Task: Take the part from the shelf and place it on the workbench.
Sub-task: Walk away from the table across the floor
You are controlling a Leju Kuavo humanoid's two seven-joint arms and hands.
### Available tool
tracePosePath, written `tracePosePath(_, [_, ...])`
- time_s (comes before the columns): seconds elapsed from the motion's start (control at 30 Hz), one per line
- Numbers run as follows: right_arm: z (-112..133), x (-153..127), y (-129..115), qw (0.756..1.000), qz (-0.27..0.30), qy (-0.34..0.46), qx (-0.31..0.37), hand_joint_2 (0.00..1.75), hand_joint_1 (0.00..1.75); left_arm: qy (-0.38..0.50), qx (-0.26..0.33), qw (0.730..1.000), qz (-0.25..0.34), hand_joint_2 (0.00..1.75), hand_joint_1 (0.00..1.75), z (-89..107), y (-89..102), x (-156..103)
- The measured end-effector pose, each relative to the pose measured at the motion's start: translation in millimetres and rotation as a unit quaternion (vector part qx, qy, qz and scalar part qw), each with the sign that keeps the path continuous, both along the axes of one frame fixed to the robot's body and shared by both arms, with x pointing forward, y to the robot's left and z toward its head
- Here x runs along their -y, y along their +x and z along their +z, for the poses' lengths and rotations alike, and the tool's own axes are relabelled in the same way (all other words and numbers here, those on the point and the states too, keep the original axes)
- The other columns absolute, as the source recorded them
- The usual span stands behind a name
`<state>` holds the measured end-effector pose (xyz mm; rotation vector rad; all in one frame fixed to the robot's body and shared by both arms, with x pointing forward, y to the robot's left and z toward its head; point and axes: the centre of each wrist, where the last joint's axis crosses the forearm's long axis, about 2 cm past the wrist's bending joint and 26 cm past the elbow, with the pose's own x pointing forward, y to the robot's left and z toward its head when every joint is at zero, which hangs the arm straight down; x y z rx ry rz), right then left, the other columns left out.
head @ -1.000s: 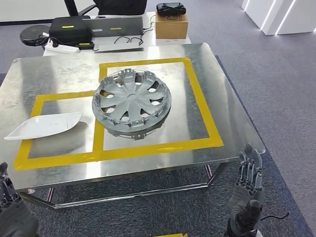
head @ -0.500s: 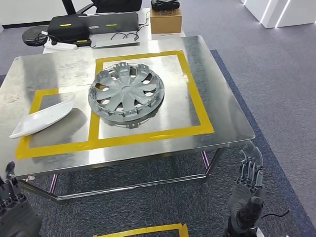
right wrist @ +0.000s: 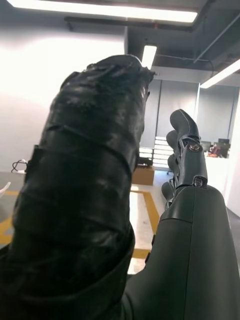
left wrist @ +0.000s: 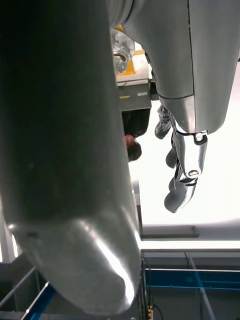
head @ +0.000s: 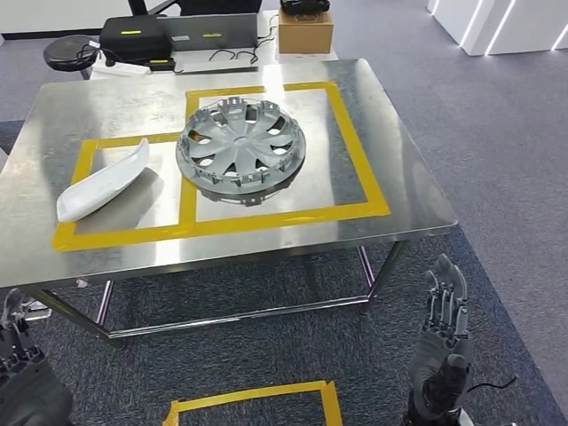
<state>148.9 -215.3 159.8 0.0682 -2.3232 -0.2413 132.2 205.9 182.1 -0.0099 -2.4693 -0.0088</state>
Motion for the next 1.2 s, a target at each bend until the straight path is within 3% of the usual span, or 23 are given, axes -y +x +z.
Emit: tracePosePath(1.2, [-2.6, -3.3, 1.4, 1.0, 0.006, -0.017, -0.001, 0.0, 0.0, 0.008, 0.001, 1.0, 0.017, 0.0, 0.0, -0.1, -3.8, -3.3])
